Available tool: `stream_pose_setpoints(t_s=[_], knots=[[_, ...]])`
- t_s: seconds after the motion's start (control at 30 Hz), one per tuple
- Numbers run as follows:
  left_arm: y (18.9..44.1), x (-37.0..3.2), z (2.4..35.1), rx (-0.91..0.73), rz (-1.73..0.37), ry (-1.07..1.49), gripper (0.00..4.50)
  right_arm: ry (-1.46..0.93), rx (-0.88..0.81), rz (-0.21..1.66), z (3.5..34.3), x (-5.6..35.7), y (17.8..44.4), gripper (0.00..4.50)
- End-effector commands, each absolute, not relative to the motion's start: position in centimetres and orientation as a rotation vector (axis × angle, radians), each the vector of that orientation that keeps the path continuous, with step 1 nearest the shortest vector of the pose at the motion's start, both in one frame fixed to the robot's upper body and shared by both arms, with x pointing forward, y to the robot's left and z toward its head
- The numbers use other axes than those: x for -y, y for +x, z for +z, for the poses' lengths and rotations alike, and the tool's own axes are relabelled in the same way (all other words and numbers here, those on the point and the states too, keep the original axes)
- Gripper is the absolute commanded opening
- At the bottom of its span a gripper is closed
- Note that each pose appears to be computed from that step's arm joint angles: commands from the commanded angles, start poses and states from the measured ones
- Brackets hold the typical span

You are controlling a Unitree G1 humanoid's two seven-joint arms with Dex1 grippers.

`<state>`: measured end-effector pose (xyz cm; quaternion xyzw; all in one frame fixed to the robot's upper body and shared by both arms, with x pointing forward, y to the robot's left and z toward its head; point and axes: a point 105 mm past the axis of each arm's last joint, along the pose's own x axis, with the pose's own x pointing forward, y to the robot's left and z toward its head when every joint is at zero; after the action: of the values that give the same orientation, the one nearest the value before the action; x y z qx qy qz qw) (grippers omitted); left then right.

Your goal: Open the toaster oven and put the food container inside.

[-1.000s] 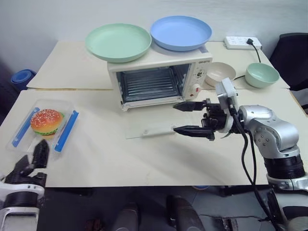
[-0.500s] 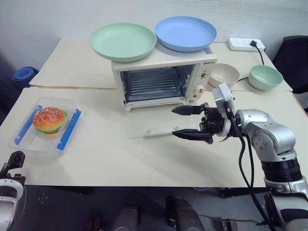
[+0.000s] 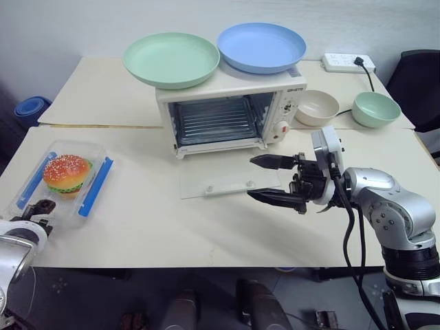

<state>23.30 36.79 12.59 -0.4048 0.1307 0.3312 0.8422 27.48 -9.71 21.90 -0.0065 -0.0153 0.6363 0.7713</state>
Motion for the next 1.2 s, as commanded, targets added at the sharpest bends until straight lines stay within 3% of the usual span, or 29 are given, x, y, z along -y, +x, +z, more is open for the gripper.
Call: stream_pose_setpoints(t_s=[0.03, 0.23, 0.37, 0.53, 0.77, 1.0, 1.2], knots=[[23.3, -37.6, 13.2, -0.279, 0.748, -0.858, 3.04, -0.031, 0.092, 1.376, 23.2, 9.9, 26.9, 4.5], [23.8, -38.9, 14.0, -0.289, 0.768, -0.826, 1.15, -0.037, 0.092, 1.37, 23.4, 10.1, 26.9, 4.5], [24.4, -39.0, 14.3, -0.333, 0.716, -0.748, 0.2, -0.045, 0.09, 1.365, 23.6, 10.3, 26.9, 4.5], [26.0, -38.8, 16.0, -0.396, 0.528, -0.548, 0.13, 0.003, 0.041, 1.351, 23.6, 11.1, 26.9, 4.5], [28.4, -35.0, 19.5, -0.418, 0.137, -0.376, 0.13, -0.052, 0.042, 1.283, 23.0, 11.8, 27.1, 4.5], [30.8, -28.1, 20.2, -0.473, -0.153, -0.288, 0.13, -0.048, 0.032, 1.226, 22.3, 13.0, 26.7, 4.5], [34.2, -22.1, 20.0, -0.499, -0.227, -0.264, 0.13, -0.055, 0.029, 1.158, 22.1, 14.5, 26.5, 4.5]])
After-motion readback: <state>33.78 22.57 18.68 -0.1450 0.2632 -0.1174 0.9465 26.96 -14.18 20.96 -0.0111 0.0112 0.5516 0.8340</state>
